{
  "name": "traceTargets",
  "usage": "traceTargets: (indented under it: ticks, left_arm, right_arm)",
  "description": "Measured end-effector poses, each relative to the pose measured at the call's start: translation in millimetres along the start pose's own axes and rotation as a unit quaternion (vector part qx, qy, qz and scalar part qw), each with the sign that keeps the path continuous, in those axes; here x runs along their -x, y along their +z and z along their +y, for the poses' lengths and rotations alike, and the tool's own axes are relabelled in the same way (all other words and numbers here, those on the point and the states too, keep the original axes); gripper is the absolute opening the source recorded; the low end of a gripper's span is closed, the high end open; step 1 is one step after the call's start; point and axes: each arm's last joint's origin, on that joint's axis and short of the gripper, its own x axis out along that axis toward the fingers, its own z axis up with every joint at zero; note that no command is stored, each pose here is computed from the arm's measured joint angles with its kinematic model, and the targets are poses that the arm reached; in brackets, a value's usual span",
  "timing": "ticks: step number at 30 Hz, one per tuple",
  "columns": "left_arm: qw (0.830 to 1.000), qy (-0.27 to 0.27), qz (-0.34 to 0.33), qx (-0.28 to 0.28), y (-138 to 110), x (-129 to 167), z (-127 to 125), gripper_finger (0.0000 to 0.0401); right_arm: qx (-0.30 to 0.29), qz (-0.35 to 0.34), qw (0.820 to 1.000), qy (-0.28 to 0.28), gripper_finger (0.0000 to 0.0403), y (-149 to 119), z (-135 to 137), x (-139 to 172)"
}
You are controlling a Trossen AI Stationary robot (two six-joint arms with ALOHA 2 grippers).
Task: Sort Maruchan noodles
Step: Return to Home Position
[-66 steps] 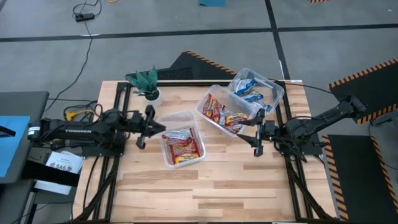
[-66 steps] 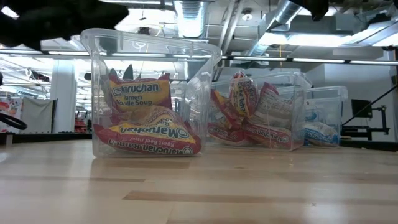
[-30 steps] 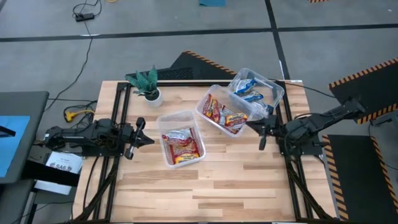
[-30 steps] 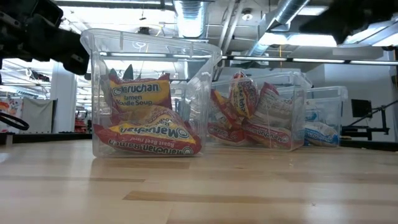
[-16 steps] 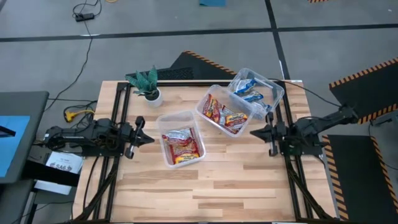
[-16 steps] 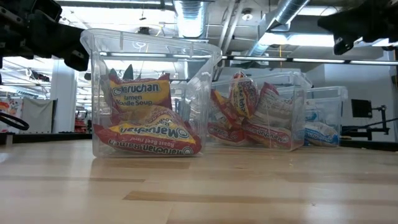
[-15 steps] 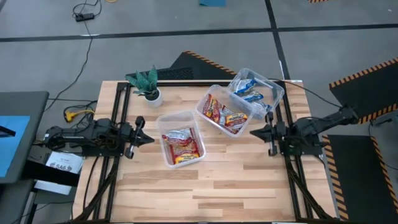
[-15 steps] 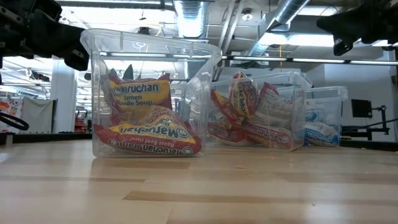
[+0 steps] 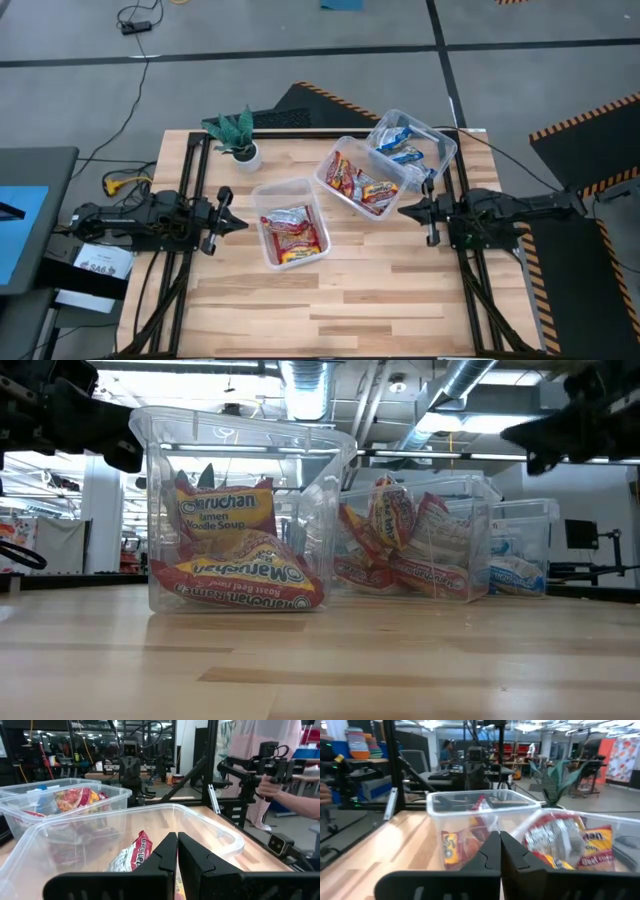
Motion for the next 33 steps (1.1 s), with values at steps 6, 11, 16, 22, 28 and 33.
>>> traceTargets:
  ticks: [6, 11, 16, 22, 28, 33]
  left_arm:
    - [1.000, 0.001, 0.017, 0.002, -3, 0, 0, 0.0000]
    - [0.999, 0.005, 0.051, 0.005, -10, 0, 1, 0.0000]
    - [0.999, 0.000, 0.051, -0.018, -10, 0, 0, 0.0000]
    - [0.996, 0.060, 0.057, -0.018, -11, 0, 4, 0.0000]
    - [0.995, 0.079, 0.063, -0.018, -12, 1, 5, 0.0000]
    - [0.995, 0.079, 0.063, -0.017, -12, 1, 5, 0.0000]
  right_arm:
    - [-0.006, 0.009, 1.000, -0.021, 0.0010, -15, -4, 1]
    - [-0.004, 0.040, 0.999, -0.017, 0.0010, -21, -4, 1]
    - [-0.001, 0.065, 0.998, -0.016, 0.0010, -26, -3, 1]
    - [0.000, 0.074, 0.997, -0.016, 0.0010, -28, -3, 2]
    - [0.000, 0.076, 0.997, -0.016, 0.0010, -28, -3, 2]
    - [0.000, 0.076, 0.997, -0.016, 0.0019, -28, -3, 2]
